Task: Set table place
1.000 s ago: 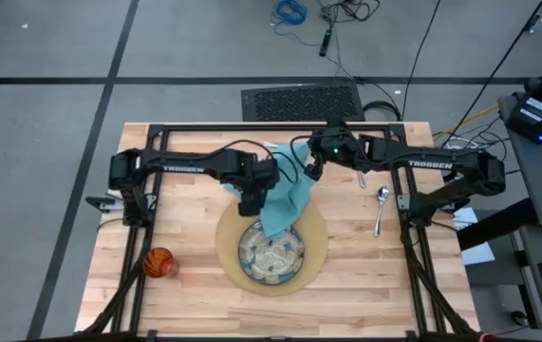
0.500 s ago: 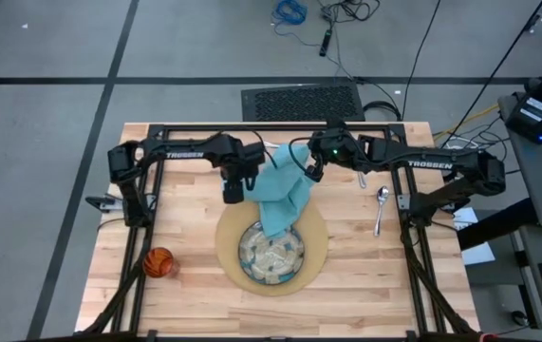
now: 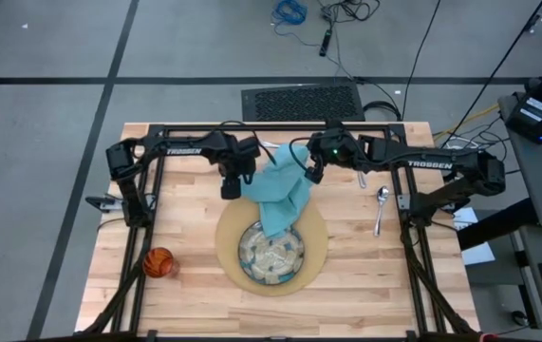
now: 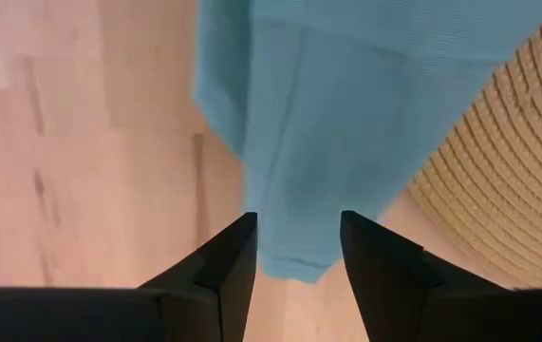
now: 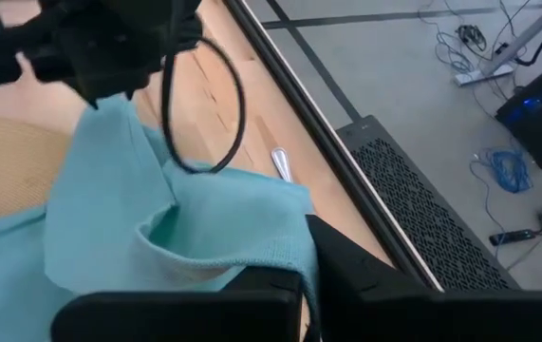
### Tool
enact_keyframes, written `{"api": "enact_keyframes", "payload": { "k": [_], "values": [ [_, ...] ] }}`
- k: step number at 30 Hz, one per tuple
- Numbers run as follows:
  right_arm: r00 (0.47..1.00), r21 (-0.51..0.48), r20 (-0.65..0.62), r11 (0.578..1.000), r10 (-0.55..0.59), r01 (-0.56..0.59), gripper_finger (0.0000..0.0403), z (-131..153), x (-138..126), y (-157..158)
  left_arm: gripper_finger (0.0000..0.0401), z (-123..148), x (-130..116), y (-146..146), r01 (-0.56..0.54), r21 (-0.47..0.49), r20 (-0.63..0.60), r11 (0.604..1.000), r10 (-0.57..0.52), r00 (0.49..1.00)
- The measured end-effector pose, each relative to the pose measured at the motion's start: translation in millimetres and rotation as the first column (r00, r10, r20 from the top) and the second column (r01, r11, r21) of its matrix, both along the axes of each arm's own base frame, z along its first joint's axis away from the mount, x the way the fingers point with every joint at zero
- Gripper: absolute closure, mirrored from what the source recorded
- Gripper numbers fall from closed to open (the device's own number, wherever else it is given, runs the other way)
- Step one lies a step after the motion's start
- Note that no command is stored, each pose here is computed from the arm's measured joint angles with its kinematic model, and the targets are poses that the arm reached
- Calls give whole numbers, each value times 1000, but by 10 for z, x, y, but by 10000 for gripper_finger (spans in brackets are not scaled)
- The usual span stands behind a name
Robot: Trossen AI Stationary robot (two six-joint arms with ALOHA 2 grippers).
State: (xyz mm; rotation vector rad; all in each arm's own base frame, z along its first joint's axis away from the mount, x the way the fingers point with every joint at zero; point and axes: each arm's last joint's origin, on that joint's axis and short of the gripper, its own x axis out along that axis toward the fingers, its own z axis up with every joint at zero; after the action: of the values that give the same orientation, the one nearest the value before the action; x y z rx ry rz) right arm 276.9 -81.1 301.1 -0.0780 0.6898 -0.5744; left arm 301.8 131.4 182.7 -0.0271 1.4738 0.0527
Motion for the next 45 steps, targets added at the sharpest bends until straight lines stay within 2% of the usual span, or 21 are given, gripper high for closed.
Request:
{"api": "enact_keyframes", "payload": {
  "k": [16, 19, 29, 33, 38, 43, 45],
  "values": [
    [1000, -7, 6, 1000, 3, -3, 403, 7, 5, -2, 262, -142, -17, 30, -16, 9, 57, 1000, 16, 998],
    [1000, -8, 14, 1000, 3, -3, 403, 13, 10, -3, 262, -183, 20, 37, -12, -13, 87, 1000, 13, 996],
    [1000, -8, 13, 1000, 3, -3, 403, 12, 9, -3, 266, -268, 27, 39, -18, -31, 59, 999, 20, 998],
    [1000, -10, 18, 1000, 3, -3, 403, 16, 12, -4, 302, -271, 12, 32, -19, -38, 43, 999, 20, 999],
    [1000, -12, 28, 1000, 3, -2, 403, 24, 18, -5, 389, -272, 12, 32, -19, -38, 42, 999, 20, 999],
    [1000, -12, 27, 1000, 2, -2, 403, 24, 17, -5, 400, -272, 6, 18, -17, -41, 32, 999, 18, 999],
    [1000, -11, 27, 1000, 2, -2, 403, 23, 17, -5, 401, -259, 6, 12, -26, 3, 17, 1000, 26, 1000]
  ]
}}
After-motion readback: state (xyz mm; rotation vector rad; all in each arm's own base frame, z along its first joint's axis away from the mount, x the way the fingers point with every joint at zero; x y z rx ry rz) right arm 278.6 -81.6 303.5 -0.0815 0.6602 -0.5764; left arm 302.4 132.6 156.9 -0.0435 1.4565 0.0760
